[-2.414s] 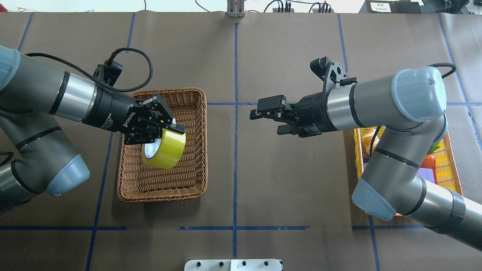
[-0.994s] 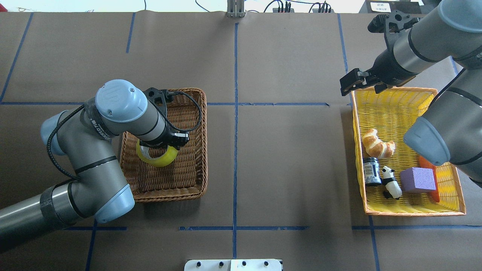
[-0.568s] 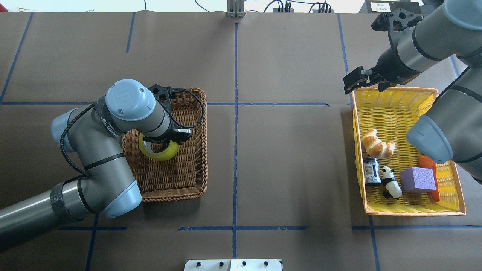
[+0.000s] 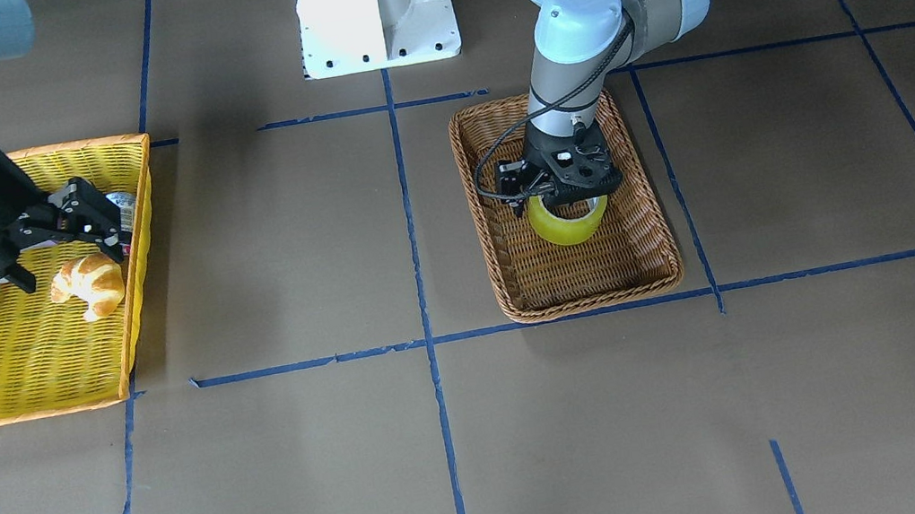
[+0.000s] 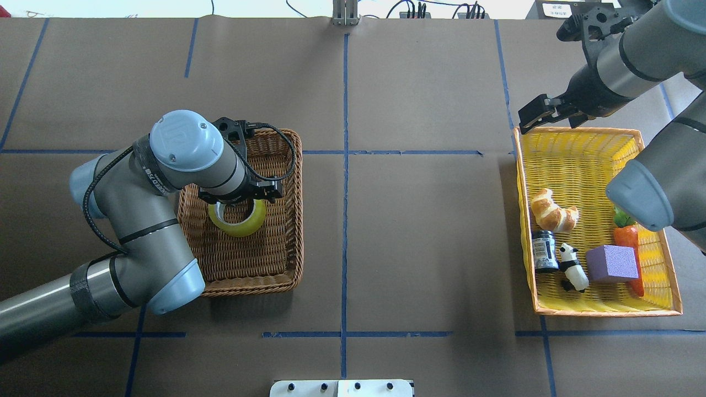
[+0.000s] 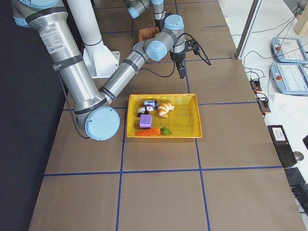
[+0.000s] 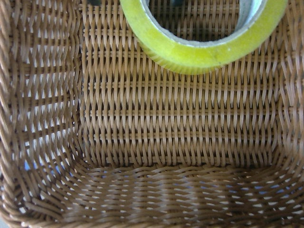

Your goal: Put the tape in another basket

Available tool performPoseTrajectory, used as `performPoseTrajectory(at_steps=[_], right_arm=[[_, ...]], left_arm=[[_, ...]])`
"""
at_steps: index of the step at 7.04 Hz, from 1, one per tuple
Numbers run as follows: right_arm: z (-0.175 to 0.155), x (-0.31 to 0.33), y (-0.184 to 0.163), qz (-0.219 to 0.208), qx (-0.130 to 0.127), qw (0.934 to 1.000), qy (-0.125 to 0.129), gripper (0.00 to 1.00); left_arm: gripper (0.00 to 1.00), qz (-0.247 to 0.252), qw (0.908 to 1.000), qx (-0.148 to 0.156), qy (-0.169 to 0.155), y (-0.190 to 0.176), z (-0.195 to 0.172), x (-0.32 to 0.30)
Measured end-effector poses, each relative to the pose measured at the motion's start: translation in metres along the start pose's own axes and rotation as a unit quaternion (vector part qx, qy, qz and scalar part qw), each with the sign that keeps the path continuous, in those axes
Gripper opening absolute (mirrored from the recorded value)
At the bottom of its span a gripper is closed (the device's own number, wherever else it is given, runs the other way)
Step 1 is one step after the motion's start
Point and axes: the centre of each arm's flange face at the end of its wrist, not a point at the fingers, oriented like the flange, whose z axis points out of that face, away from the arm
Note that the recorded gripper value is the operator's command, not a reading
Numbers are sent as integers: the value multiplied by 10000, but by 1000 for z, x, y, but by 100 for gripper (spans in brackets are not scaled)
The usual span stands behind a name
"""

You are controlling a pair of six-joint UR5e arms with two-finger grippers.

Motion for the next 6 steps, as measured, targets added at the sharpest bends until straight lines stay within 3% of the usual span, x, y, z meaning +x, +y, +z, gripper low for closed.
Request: performPoseTrajectory(at_steps=[3,6], right_arm=[[-18,66,-6,-498,-244,9981,264,100],[-16,209,16,-757,-671,9949,-50,100]], left_arm=[[100,347,9993,-144,77,-61,-37,-76],[100,912,9952,-341,139,-95,-82,-222]])
